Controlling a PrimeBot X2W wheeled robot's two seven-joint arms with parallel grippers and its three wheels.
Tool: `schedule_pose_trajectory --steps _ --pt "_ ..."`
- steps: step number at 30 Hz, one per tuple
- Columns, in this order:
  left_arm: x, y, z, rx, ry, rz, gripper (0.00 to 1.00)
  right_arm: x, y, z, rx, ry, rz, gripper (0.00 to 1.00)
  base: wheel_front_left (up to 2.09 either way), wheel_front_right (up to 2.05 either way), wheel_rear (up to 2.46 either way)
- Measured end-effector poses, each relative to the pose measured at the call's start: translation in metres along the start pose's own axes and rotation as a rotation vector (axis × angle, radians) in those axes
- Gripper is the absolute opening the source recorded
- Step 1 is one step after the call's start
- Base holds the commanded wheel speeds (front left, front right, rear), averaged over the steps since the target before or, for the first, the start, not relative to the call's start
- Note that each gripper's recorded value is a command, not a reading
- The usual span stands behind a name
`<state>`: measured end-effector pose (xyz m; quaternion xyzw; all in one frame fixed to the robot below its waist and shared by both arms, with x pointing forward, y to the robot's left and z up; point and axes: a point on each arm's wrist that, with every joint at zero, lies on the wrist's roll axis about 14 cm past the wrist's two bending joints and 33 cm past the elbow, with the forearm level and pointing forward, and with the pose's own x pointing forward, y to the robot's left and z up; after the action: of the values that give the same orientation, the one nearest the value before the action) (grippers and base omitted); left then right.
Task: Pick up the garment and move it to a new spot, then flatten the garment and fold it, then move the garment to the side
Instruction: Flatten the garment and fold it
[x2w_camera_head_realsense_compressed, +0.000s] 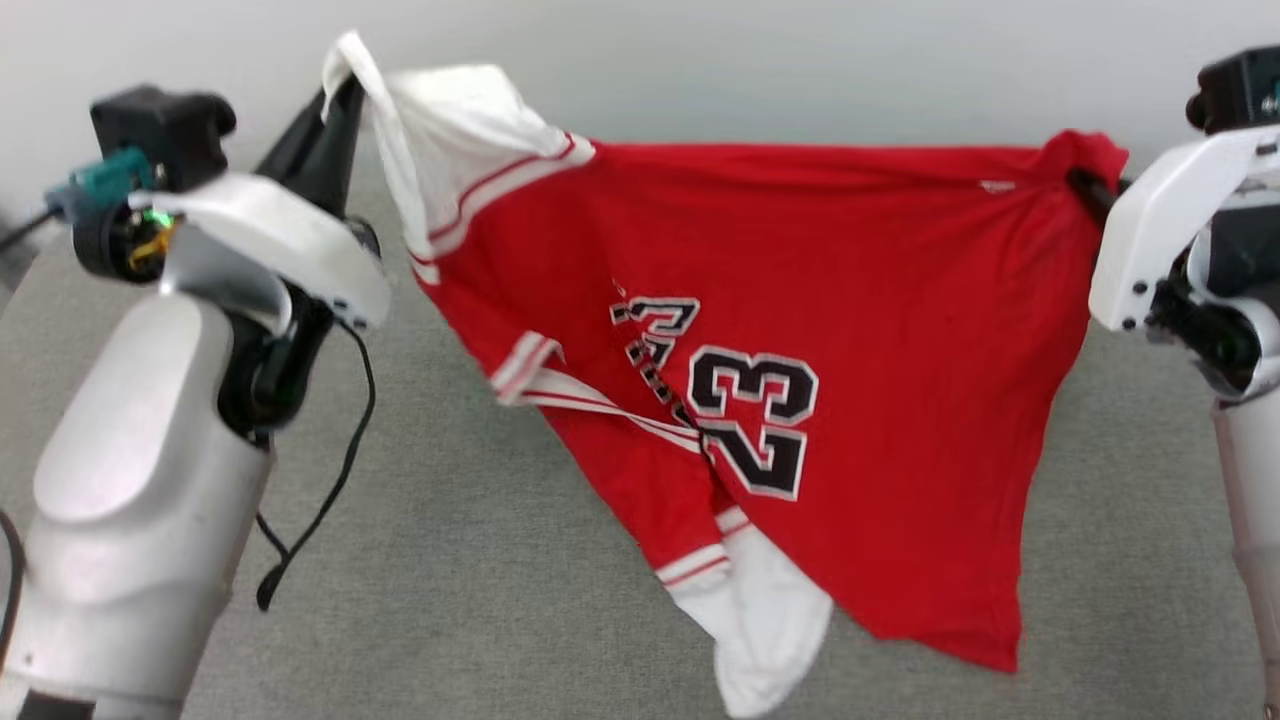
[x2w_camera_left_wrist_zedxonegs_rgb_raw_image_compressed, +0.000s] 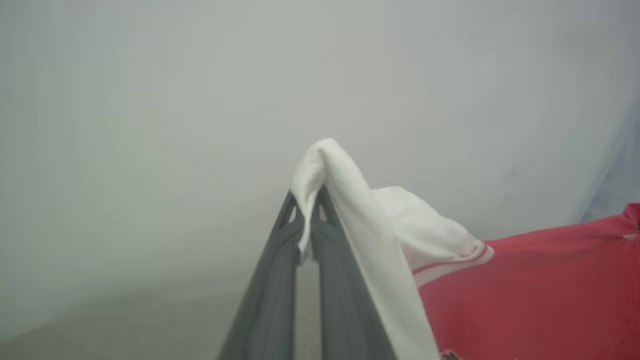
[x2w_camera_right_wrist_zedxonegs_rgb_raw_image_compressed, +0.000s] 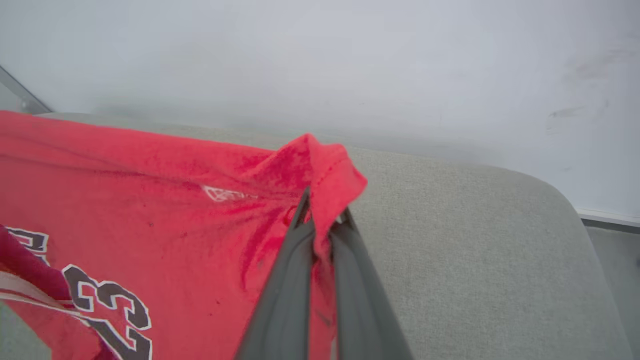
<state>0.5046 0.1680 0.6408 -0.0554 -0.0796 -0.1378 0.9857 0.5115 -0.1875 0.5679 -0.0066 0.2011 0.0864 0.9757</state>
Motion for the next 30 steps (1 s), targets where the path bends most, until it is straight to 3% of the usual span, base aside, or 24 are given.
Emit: schedule_pose_trajectory --steps 7,16,24,30 --pt "0.048 -0.007 0.051 0.045 -0.082 -0.019 0.00 -0.011 -0.019 0.063 0.033 -0.170 -0.054 0.00 0.00 0.00 0.00" --pt "0.113 0.014 0.132 0.091 -0.305 0.029 0.00 0.007 -0.038 0.165 0.041 -0.447 -0.103 0.00 0.00 0.00 0.00" --pt "0.153 0.035 0.156 0.125 -0.397 0.037 0.00 0.034 -0.048 0.209 0.019 -0.587 -0.129 0.00 0.00 0.00 0.00" --pt "0.194 0.056 0.136 0.118 -0.419 0.044 0.00 0.087 -0.049 0.218 -0.015 -0.615 -0.133 0.00 0.00 0.00 0.00"
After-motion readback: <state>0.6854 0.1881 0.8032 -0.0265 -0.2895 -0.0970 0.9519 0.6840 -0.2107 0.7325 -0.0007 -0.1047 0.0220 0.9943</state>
